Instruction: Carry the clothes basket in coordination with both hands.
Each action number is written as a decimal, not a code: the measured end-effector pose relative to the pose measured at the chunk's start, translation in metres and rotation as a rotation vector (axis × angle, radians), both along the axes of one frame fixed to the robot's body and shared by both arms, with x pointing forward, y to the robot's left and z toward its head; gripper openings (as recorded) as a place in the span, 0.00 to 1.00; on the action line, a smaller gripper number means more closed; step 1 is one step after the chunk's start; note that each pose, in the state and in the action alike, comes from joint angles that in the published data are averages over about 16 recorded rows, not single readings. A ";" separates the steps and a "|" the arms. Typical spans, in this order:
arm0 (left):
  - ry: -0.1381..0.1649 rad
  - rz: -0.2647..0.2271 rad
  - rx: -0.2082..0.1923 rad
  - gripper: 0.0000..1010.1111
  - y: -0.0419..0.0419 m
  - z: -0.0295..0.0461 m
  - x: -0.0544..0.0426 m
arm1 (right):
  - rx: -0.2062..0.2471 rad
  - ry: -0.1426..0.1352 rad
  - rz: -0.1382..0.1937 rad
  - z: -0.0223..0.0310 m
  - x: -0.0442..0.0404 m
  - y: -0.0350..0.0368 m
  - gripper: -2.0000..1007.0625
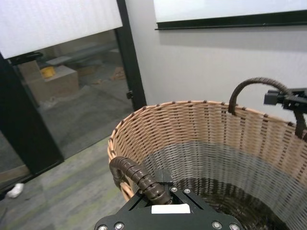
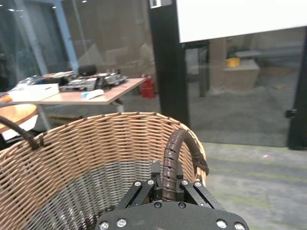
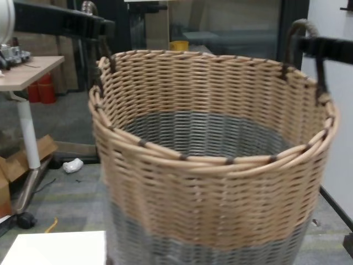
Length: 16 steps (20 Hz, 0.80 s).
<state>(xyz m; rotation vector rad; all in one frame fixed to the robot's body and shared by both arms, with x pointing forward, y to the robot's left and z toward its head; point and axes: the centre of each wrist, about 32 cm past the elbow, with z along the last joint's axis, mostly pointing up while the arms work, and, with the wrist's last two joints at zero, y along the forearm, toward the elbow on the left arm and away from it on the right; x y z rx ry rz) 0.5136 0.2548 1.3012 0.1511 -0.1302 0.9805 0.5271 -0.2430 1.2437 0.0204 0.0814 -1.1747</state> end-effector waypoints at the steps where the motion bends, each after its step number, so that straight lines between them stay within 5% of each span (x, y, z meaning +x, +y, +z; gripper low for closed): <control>1: 0.001 0.002 0.002 0.00 0.0013 -0.0013 0.0000 | 0.002 0.001 0.007 -0.0020 0.0008 0.0026 0.15; 16: 0.042 0.084 0.014 0.00 0.0303 -0.0317 0.0080 | -0.033 0.060 0.076 -0.0338 0.0151 0.0447 0.15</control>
